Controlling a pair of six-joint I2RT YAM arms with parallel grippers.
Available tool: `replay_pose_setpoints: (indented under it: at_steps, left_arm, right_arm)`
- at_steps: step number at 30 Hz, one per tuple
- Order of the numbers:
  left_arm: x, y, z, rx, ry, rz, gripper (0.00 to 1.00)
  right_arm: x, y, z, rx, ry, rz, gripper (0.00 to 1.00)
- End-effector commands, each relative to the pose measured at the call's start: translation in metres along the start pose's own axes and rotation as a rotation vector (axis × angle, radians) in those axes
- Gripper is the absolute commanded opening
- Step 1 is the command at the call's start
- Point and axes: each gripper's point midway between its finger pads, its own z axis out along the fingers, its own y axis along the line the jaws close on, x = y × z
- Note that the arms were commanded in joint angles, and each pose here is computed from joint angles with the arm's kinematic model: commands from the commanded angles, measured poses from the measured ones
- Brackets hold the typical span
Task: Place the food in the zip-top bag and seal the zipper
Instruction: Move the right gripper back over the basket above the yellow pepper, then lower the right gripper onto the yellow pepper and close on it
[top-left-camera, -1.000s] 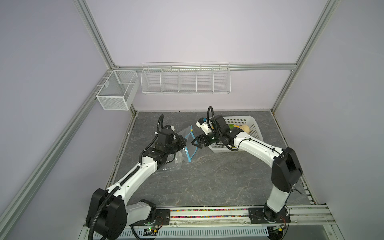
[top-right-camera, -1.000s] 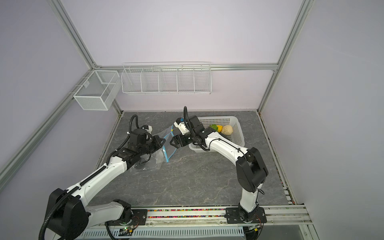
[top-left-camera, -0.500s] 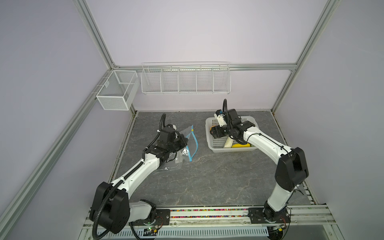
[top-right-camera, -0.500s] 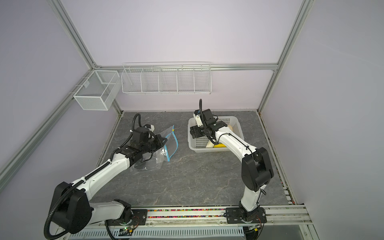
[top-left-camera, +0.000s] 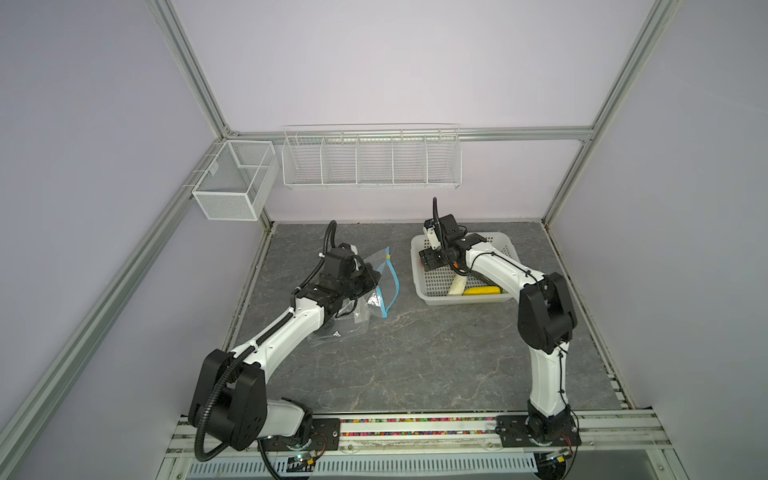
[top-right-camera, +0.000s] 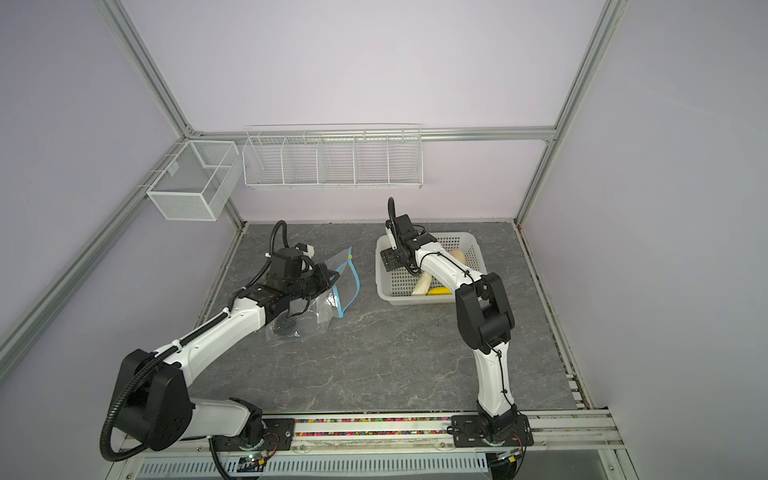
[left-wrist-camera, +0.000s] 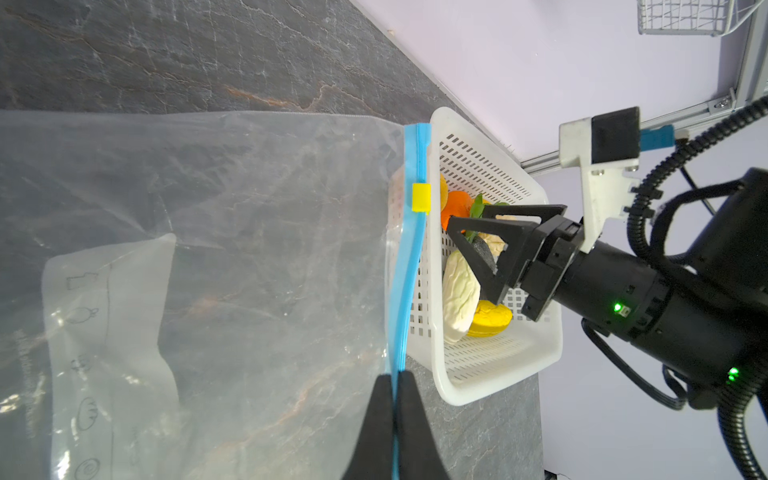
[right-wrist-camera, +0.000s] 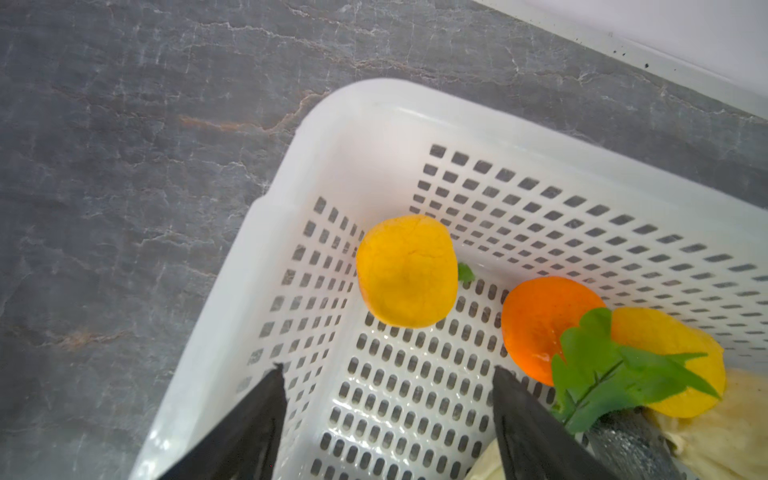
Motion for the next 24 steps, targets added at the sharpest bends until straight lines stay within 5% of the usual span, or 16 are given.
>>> replay_pose_setpoints:
  at_steps: [1, 24]
  left_arm:
    - [-0.007, -0.013, 0.000, 0.035, -0.017, 0.018, 0.00]
    - [-0.002, -0.014, -0.001, 0.046, -0.012, 0.016, 0.00]
  right_arm:
    - [-0.008, -0.010, 0.004, 0.030, -0.004, -0.017, 0.79]
    - [-0.008, -0.008, 0.053, 0.030, 0.056, -0.031, 0.79]
